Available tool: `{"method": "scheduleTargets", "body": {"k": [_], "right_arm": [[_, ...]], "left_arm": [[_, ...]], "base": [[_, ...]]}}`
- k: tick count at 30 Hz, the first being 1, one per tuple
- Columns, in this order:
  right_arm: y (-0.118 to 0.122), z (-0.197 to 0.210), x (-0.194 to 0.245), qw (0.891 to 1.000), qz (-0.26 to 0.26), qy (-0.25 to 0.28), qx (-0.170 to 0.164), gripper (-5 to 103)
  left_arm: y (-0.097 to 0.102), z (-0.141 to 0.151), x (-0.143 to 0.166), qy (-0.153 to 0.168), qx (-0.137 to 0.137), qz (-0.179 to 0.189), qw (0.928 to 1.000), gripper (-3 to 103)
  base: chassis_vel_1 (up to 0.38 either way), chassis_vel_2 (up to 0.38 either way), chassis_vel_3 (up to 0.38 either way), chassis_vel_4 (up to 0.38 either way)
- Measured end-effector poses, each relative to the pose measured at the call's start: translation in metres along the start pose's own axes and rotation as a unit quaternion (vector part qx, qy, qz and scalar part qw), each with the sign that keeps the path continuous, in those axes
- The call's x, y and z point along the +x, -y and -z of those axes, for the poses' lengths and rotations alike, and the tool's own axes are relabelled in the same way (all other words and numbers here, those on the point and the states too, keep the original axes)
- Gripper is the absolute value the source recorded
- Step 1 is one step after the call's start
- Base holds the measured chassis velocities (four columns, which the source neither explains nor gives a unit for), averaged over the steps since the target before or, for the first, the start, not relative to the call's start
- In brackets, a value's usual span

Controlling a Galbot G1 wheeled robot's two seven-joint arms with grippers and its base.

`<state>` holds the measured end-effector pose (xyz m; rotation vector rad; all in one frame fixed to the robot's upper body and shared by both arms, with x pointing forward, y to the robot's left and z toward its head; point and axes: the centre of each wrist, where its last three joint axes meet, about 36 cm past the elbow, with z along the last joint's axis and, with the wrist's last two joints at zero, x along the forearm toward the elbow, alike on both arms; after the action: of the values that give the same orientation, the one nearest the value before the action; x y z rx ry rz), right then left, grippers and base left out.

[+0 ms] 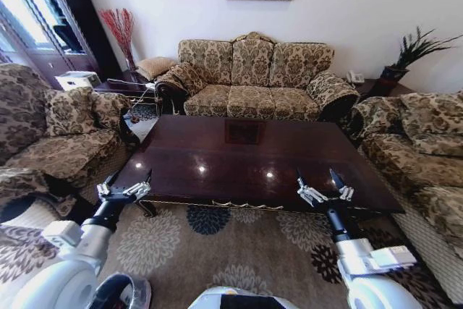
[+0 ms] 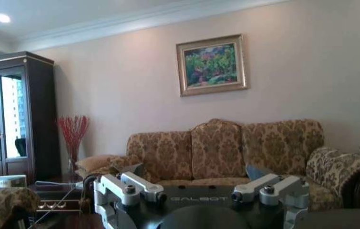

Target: Move to the front of the table and place the trash on the table into the trash bin.

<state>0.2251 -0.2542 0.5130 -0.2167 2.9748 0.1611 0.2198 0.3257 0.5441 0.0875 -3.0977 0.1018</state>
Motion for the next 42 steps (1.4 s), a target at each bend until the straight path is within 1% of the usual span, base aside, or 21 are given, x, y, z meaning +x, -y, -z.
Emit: {"method": "scheduleTargets", "body": {"k": [1, 6, 42], "right_arm": [[-0.0001, -0.0002, 0.0003, 1.000, 0.000, 0.001, 0.002, 100], [0.0000, -0.0003, 0.0004, 1.000, -0.002, 0.003, 0.004, 100], [0.0002, -0.0004, 0.0005, 1.000, -0.005, 0.004, 0.005, 100]], "left_arm": [[0.0003, -0.0012, 0.0009, -0.001, 0.004, 0.003, 1.0000, 100], [0.0005, -0.0021, 0.0017, -0.001, 0.007, 0.005, 1.0000, 100], [0.0003, -0.0023, 0.0016, -0.002, 0.007, 0.003, 1.0000, 100]], "base": [[0.000, 0.000, 0.000, 0.000], [0.000, 0.000, 0.000, 0.000], [0.000, 0.000, 0.000, 0.000]]}}
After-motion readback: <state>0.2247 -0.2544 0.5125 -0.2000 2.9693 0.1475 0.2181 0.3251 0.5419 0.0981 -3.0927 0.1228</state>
